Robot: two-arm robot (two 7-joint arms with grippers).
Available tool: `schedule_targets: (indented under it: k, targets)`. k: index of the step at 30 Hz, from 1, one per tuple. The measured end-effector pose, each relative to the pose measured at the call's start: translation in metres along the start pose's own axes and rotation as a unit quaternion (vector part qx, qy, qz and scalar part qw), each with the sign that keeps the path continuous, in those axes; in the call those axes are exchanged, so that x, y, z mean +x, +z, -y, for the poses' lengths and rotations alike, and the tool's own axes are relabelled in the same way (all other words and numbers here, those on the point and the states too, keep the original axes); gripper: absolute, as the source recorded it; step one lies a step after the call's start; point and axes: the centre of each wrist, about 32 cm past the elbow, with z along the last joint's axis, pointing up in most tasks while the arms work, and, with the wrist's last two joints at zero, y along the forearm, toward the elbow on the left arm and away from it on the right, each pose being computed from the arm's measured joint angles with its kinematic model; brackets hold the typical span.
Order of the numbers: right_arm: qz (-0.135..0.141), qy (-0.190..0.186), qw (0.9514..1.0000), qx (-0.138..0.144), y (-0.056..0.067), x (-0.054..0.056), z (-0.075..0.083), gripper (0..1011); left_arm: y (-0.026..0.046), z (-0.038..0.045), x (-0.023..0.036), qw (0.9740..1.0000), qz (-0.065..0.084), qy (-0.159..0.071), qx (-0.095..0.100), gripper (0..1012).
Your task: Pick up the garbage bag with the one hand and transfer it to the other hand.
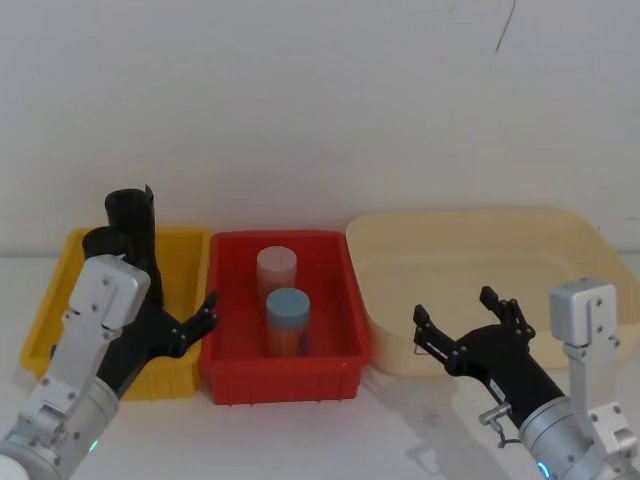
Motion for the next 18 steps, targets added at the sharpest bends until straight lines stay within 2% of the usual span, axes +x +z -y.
schedule_targets:
  k: [10, 18]
  targets:
    - [0.0, 0.0, 1.0, 0.0, 0.0, 0.0, 0.0, 999, 0.0037, -0.0196, -0.0081, 0.9996, 0.014, 0.015, 0.019, 1001]
    - [0.0, 0.0, 1.0, 0.0, 0.0, 0.0, 0.0, 1000, 0.0029, -0.0351, -0.0124, 0.9987, 0.012, 0.042, 0.027, 1001]
